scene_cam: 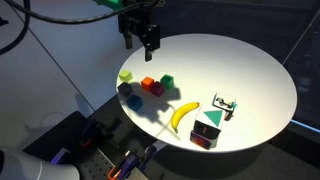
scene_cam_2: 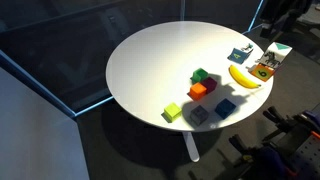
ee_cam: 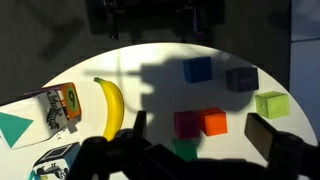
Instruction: Lift the green building block and put it between the pink and orange building block
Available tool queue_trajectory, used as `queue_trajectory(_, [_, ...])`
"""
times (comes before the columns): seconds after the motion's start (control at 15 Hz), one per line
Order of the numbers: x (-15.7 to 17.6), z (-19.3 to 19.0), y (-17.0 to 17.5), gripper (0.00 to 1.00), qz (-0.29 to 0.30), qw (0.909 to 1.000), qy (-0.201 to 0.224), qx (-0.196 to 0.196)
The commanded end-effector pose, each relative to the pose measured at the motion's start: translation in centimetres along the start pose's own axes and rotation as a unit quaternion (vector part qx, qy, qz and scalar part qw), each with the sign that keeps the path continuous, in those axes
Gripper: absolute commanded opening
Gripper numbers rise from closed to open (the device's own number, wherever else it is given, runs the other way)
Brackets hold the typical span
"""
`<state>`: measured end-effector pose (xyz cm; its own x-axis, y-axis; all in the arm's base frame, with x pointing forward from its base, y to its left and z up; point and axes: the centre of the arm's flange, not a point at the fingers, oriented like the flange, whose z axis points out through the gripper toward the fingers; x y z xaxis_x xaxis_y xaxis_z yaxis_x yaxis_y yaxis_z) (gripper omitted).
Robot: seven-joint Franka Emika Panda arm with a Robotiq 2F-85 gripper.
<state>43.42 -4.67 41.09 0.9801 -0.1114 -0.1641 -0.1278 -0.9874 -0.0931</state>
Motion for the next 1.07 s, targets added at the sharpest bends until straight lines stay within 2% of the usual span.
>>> queue_trajectory(0.0, [0.0,-0.1,0.0,1.0,0.0,1.0,0.001,0.0])
queue_trajectory(0.53, [0.0,-0.2,0.0,1.0,0.0,1.0,0.002,0.0])
queue_trajectory(1.0, [2.5,0.8,-2.5,1.0,-0.002,0.9992,0.017,-0.037])
